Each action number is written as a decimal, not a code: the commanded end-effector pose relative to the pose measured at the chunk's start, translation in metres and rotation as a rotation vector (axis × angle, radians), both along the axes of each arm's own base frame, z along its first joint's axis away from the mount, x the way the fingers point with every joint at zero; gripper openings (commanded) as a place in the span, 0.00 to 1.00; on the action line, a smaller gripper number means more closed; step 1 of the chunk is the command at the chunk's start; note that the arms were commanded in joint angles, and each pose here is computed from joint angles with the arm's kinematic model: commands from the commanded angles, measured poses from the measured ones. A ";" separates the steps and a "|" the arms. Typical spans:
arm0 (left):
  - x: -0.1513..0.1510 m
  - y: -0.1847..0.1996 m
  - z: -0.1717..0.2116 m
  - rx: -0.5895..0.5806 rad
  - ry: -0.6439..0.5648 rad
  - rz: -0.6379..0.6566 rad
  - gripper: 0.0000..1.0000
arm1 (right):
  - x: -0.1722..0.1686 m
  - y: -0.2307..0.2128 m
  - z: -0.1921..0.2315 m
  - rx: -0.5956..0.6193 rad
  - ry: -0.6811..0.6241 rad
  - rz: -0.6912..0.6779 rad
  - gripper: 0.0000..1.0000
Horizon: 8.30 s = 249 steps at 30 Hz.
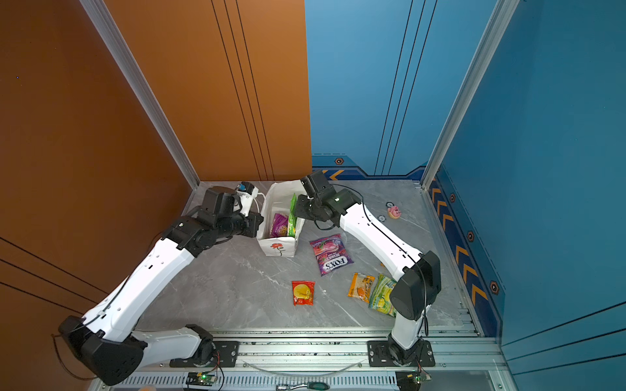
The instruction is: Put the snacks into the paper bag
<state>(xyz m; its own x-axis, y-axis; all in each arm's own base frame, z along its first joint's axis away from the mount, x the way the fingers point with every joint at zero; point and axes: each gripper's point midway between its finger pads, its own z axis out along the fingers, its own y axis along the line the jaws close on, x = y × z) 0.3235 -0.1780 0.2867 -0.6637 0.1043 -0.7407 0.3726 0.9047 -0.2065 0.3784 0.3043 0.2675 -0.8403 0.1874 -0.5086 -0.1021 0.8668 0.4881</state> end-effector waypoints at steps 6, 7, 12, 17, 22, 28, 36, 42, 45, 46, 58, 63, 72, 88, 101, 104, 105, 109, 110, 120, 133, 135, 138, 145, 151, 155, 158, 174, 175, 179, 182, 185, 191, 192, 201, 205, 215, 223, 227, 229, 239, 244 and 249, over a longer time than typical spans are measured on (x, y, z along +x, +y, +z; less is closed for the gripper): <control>0.009 0.002 -0.014 0.065 0.049 0.031 0.00 | 0.015 -0.005 0.016 0.012 -0.018 -0.009 0.00; 0.011 0.004 -0.016 0.075 0.052 0.039 0.00 | 0.018 -0.004 0.013 0.008 -0.013 -0.004 0.00; 0.012 0.006 -0.019 0.088 0.061 0.051 0.00 | 0.023 0.002 0.007 0.008 -0.003 0.012 0.07; 0.011 0.011 -0.011 0.088 0.036 0.072 0.00 | 0.023 -0.004 0.014 -0.002 -0.028 -0.007 0.20; 0.008 0.015 0.004 0.054 -0.026 0.085 0.00 | 0.020 -0.009 0.026 0.002 -0.056 -0.014 0.30; 0.009 0.017 0.005 0.052 -0.037 0.092 0.00 | 0.013 -0.025 0.046 -0.013 -0.116 -0.038 0.51; 0.011 0.017 0.002 0.057 -0.029 0.093 0.00 | -0.005 -0.055 0.071 -0.035 -0.196 -0.074 0.69; 0.011 0.017 0.000 0.060 -0.026 0.096 0.00 | -0.021 -0.096 0.071 -0.010 -0.228 -0.178 0.73; 0.012 0.018 0.000 0.060 -0.023 0.099 0.00 | -0.031 -0.126 0.057 -0.005 -0.220 -0.271 0.74; 0.012 0.018 0.000 0.059 -0.023 0.099 0.00 | -0.035 -0.135 0.051 0.002 -0.217 -0.299 0.74; 0.013 0.019 -0.002 0.064 -0.022 0.105 0.00 | -0.071 -0.189 -0.065 0.117 -0.073 -0.534 0.73; 0.013 0.021 -0.002 0.073 -0.024 0.112 0.00 | -0.080 -0.186 -0.109 0.172 0.028 -0.574 0.72; 0.013 0.021 -0.003 0.077 -0.025 0.111 0.00 | -0.094 -0.171 -0.184 0.246 0.192 -0.648 0.73; 0.013 0.022 -0.001 0.080 -0.032 0.111 0.00 | -0.089 -0.115 -0.235 0.259 0.288 -0.620 0.63; 0.012 0.021 -0.001 0.080 -0.033 0.107 0.00 | -0.095 -0.127 -0.250 0.252 0.275 -0.716 0.35; 0.012 0.021 -0.001 0.083 -0.034 0.107 0.00 | -0.093 -0.128 -0.250 0.269 0.264 -0.722 0.20; 0.012 0.021 0.000 0.082 -0.035 0.109 0.00 | -0.092 -0.129 -0.248 0.276 0.257 -0.725 0.15; 0.012 0.021 0.000 0.085 -0.036 0.110 0.00 | -0.088 -0.134 -0.238 0.268 0.213 -0.728 0.00; 0.012 0.021 0.000 0.085 -0.036 0.109 0.00 | -0.087 -0.134 -0.236 0.268 0.207 -0.722 0.00; 0.012 0.021 0.000 0.085 -0.039 0.110 0.00 | -0.082 -0.139 -0.208 0.237 0.129 -0.694 0.00; 0.010 0.024 0.008 0.072 -0.070 0.118 0.00 | -0.071 -0.147 -0.109 0.059 -0.114 -0.480 0.00; 0.009 0.024 0.009 0.071 -0.072 0.121 0.00 | -0.069 -0.147 -0.093 0.033 -0.147 -0.445 0.00; 0.009 0.025 0.010 0.070 -0.078 0.124 0.00 | -0.068 -0.149 -0.073 0.006 -0.187 -0.420 0.00; 0.009 0.026 0.012 0.067 -0.088 0.128 0.00 | -0.067 -0.149 -0.041 -0.036 -0.243 -0.350 0.00; 0.008 0.025 0.011 0.064 -0.084 0.123 0.00 | -0.064 -0.149 -0.002 -0.067 -0.317 -0.307 0.00; 0.009 0.024 0.011 0.062 -0.083 0.119 0.00 | -0.060 -0.147 0.026 -0.072 -0.366 -0.287 0.00; 0.009 0.024 0.011 0.063 -0.082 0.119 0.00 | -0.056 -0.143 0.050 -0.073 -0.407 -0.265 0.00; 0.008 0.023 0.011 0.060 -0.081 0.115 0.00 | -0.036 -0.104 0.163 -0.065 -0.573 -0.083 0.00; 0.008 0.023 0.011 0.060 -0.081 0.114 0.00 | -0.035 -0.100 0.167 -0.065 -0.582 -0.069 0.00; 0.009 0.023 0.010 0.061 -0.079 0.115 0.00 | -0.032 -0.076 0.189 -0.049 -0.613 0.003 0.00; 0.009 0.022 0.010 0.060 -0.077 0.112 0.00 | -0.033 -0.052 0.196 -0.045 -0.628 0.077 0.00; 0.009 0.022 0.010 0.059 -0.077 0.111 0.00 | -0.041 -0.023 0.203 -0.052 -0.646 0.168 0.00; 0.007 0.021 0.011 0.058 -0.081 0.108 0.00 | -0.051 0.020 0.205 -0.066 -0.660 0.306 0.00; 0.007 0.022 0.012 0.057 -0.084 0.109 0.00 | -0.052 0.026 0.203 -0.074 -0.658 0.325 0.00; 0.007 0.022 0.014 0.054 -0.088 0.110 0.00 | -0.058 0.055 0.174 -0.161 -0.625 0.454 0.00; 0.006 0.023 0.014 0.054 -0.089 0.111 0.00 | -0.060 0.064 0.164 -0.165 -0.607 0.507 0.00; 0.006 0.023 0.014 0.054 -0.090 0.115 0.00 | -0.056 0.079 0.141 -0.195 -0.573 0.608 0.00; 0.006 0.022 0.014 0.052 -0.088 0.111 0.00 | -0.046 0.088 0.125 -0.174 -0.537 0.637 0.00; 0.006 0.023 0.014 0.052 -0.089 0.113 0.00 | -0.037 0.089 0.115 -0.181 -0.515 0.627 0.00; 0.006 0.022 0.014 0.050 -0.089 0.112 0.00 | -0.034 0.090 0.108 -0.186 -0.502 0.627 0.00; 0.006 0.022 0.015 0.048 -0.092 0.112 0.00 | 0.000 0.081 0.075 -0.238 -0.420 0.515 0.00; 0.006 0.022 0.015 0.048 -0.092 0.111 0.00 | 0.003 0.085 0.060 -0.263 -0.392 0.510 0.00; 0.005 0.022 0.017 0.043 -0.093 0.108 0.00 | 0.011 0.088 0.043 -0.280 -0.362 0.493 0.00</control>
